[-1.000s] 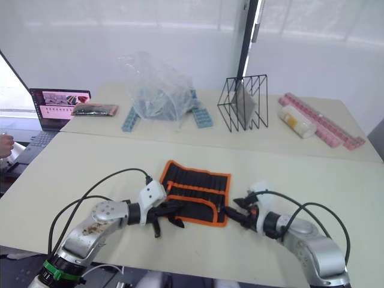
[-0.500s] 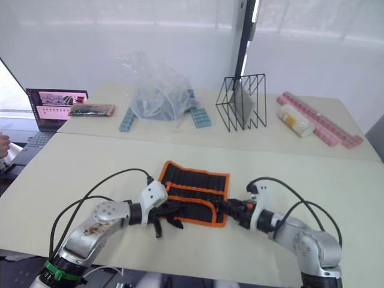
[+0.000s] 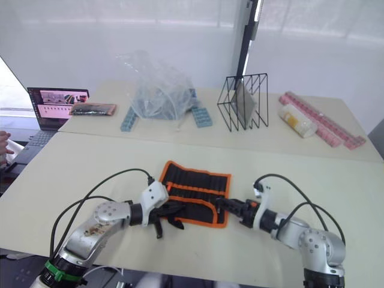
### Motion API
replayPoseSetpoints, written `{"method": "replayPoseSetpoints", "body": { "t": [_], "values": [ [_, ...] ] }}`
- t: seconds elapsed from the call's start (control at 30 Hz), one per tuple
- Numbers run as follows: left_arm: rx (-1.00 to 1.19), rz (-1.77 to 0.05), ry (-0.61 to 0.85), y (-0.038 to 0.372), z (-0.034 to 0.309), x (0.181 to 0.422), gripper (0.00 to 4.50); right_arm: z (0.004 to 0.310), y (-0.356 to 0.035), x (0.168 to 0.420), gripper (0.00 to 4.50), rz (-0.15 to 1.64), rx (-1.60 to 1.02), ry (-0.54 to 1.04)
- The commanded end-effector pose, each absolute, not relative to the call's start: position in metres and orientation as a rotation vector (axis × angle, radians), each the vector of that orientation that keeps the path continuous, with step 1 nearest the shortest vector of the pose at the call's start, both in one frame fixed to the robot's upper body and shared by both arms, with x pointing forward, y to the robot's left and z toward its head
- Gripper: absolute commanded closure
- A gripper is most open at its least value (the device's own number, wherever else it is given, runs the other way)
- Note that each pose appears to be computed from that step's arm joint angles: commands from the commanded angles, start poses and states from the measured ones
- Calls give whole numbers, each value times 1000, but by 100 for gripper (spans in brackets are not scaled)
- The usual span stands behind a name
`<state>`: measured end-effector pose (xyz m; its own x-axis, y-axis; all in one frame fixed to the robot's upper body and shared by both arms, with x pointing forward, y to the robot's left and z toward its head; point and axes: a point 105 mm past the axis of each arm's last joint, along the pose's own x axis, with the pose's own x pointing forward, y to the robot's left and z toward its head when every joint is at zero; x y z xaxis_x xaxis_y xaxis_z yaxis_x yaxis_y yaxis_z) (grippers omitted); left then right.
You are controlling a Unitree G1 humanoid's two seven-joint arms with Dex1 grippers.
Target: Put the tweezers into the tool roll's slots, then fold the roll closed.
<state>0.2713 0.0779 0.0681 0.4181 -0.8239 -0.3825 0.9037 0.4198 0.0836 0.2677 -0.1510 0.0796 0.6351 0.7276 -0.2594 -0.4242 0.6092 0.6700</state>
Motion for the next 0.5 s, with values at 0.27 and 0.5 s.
{"method": "replayPoseSetpoints", "body": {
  "t": [0.27,0.5],
  "values": [
    [306,-1101,375,81,52,267,450,69,-149,263,384,698,689,585],
    [310,-1104,375,82,52,266,450,71,-152,263,447,673,726,561]
  ]
}}
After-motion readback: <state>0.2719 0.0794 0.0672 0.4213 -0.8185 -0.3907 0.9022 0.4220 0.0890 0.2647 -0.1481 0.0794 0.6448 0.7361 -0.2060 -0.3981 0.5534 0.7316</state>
